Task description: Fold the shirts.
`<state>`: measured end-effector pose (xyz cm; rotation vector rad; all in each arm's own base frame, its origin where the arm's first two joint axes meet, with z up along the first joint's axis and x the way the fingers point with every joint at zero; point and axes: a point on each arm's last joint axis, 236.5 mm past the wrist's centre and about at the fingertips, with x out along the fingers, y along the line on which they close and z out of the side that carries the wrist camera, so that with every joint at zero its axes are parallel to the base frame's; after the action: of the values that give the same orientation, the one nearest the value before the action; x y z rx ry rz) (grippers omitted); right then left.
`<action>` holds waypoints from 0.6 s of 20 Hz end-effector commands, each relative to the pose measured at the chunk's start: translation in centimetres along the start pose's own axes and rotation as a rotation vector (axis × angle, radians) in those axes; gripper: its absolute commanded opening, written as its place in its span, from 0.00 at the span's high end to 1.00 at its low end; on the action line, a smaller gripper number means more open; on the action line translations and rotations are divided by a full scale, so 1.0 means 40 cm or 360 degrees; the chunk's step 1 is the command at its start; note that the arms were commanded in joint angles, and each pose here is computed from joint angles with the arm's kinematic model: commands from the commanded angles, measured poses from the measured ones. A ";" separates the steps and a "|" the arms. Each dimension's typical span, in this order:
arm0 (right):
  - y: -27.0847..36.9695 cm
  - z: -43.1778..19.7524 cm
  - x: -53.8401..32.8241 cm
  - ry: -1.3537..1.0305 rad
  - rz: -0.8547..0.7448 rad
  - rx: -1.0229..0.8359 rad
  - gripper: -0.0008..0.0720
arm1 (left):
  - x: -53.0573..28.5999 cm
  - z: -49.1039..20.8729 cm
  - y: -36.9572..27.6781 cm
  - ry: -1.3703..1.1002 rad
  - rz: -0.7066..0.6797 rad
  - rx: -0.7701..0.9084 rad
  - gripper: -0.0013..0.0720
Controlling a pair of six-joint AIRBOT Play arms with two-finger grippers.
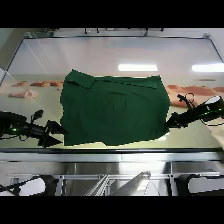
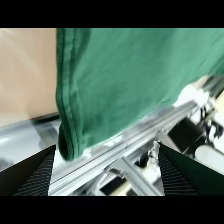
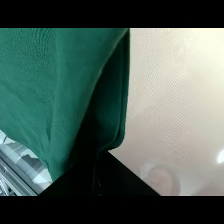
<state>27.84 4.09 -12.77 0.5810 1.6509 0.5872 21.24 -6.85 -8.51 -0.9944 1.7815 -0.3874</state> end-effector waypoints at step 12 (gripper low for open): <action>0.038 -0.013 -0.043 -0.0014 -0.0020 -0.0055 0.96 | -0.045 0.092 -0.150 -0.0022 0.0128 0.0416 0.93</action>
<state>27.36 3.65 -11.90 0.5362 1.6589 0.5865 26.19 -8.72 -8.36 -0.7788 1.7683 -0.4990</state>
